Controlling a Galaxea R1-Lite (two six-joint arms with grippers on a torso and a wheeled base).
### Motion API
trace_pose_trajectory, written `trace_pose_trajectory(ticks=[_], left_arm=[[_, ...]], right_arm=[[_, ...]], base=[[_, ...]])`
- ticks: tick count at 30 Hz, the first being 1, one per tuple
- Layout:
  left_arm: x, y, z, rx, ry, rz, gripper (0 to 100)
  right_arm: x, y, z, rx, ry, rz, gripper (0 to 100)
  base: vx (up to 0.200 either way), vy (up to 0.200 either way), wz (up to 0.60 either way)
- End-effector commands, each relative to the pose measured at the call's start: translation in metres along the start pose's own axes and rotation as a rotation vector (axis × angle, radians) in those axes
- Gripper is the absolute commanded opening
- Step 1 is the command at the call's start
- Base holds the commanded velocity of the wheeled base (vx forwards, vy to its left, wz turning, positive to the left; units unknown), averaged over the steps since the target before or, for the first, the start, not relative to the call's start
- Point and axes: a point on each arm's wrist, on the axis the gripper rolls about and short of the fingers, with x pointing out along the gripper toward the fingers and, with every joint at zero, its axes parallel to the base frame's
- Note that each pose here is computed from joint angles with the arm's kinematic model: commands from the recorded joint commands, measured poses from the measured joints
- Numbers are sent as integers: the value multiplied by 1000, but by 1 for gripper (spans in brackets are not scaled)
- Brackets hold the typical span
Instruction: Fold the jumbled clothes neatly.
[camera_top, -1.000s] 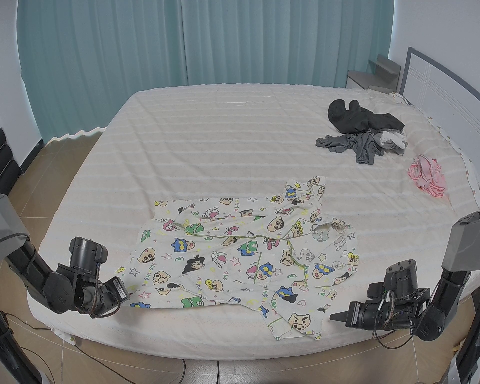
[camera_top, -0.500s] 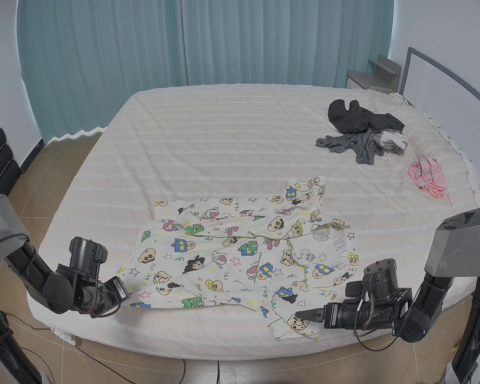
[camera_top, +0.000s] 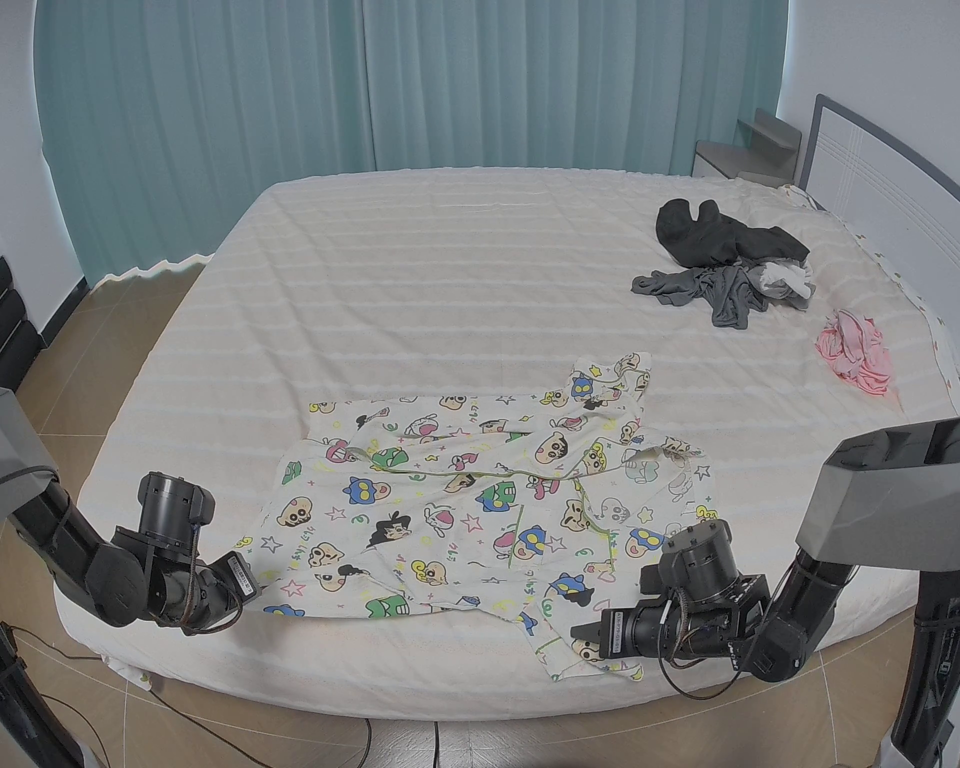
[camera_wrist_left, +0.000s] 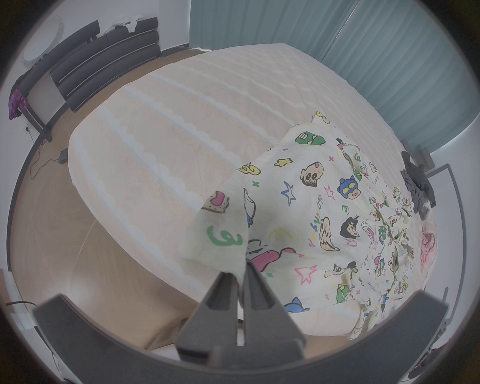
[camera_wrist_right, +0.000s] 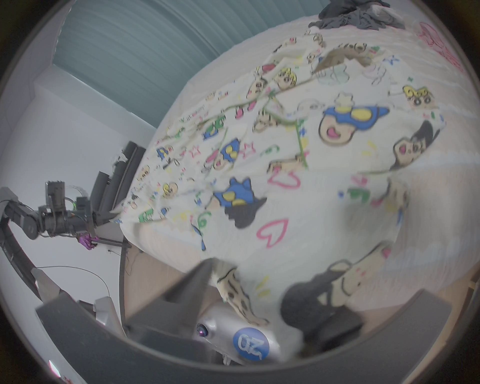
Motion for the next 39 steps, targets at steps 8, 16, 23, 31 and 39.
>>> trace_pose_trajectory(ticks=[8, 16, 23, 31, 39], left_arm=[[-14, 6, -4, 6, -9, -8, 0], [-23, 17, -16, 130, 75, 57, 0], [-25, 23, -28, 211, 198, 114, 0], [-25, 22, -32, 220, 224, 98, 0], [-24, 26, -35, 212, 238, 110, 100]], right_arm=[[-26, -15, 5, 35, -28, -41, 0], [-61, -34, -1, 83, -8, 90, 0], [-61, -38, -8, 98, 35, 87, 0], [-61, -39, -17, 114, 109, 79, 0], [-66, -43, -21, 115, 117, 62, 100]], base=[[0, 0, 0], [0, 0, 0], [0, 0, 0], [0, 0, 0], [0, 0, 0]])
